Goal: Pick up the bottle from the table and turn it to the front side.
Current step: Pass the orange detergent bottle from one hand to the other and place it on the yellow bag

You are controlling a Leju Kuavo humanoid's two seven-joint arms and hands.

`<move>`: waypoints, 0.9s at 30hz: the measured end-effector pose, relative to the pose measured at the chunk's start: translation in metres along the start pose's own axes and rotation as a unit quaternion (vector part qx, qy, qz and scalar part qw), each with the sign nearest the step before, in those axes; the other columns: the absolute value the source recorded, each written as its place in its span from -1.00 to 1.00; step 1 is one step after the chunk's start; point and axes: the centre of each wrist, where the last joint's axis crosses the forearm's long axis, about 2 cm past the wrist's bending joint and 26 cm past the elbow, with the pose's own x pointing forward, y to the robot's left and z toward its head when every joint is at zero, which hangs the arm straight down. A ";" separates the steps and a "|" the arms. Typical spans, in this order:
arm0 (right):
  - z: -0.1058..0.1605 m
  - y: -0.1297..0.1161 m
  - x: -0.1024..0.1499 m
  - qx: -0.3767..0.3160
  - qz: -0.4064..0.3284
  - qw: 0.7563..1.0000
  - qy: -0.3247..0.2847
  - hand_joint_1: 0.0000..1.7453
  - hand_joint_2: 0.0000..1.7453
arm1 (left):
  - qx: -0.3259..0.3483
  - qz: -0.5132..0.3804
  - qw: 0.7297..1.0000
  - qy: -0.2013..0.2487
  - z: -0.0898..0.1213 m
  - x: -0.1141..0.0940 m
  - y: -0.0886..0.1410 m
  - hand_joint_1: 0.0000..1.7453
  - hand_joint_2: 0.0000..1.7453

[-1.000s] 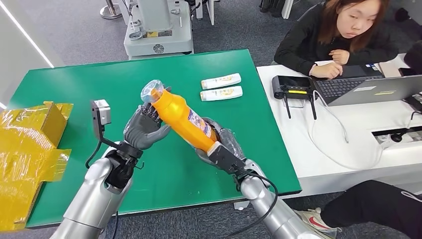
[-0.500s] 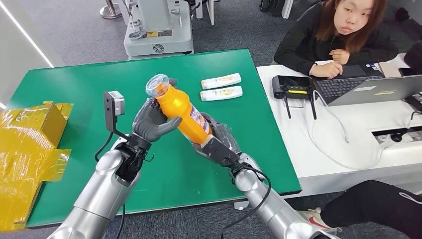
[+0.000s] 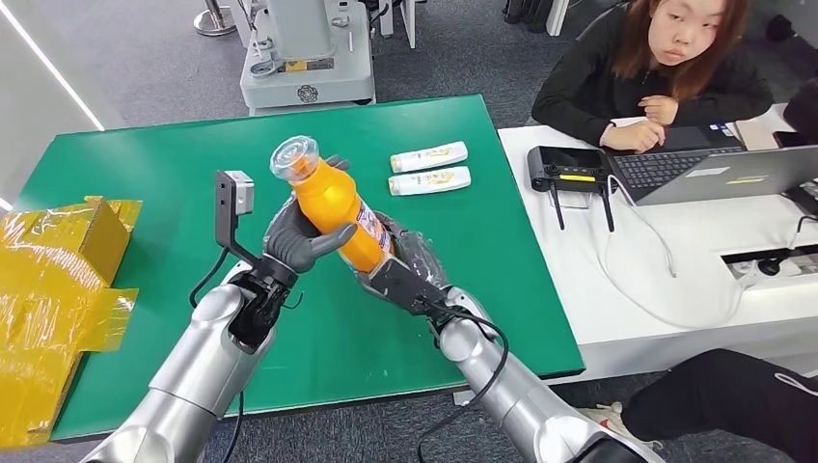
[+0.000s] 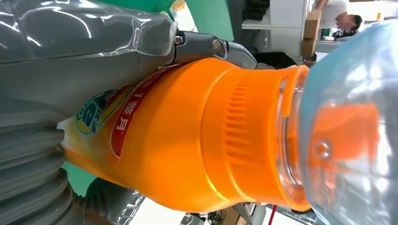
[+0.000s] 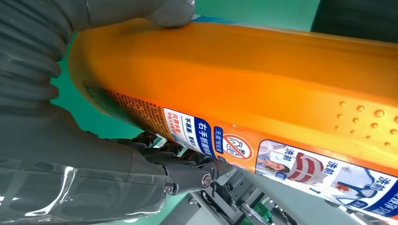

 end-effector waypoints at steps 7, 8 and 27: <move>-0.002 0.001 0.002 0.004 0.003 1.000 0.001 1.00 1.00 | 0.009 -0.002 1.000 0.008 -0.001 -0.005 0.005 -0.30 1.00; -0.002 0.001 0.002 0.005 0.003 1.000 0.001 1.00 1.00 | 0.011 -0.005 1.000 0.006 -0.002 -0.005 0.005 0.20 1.00; -0.006 0.002 0.006 0.010 0.004 1.000 -0.016 -0.66 1.00 | 0.047 -0.112 0.990 -0.079 0.001 -0.010 -0.003 1.00 1.00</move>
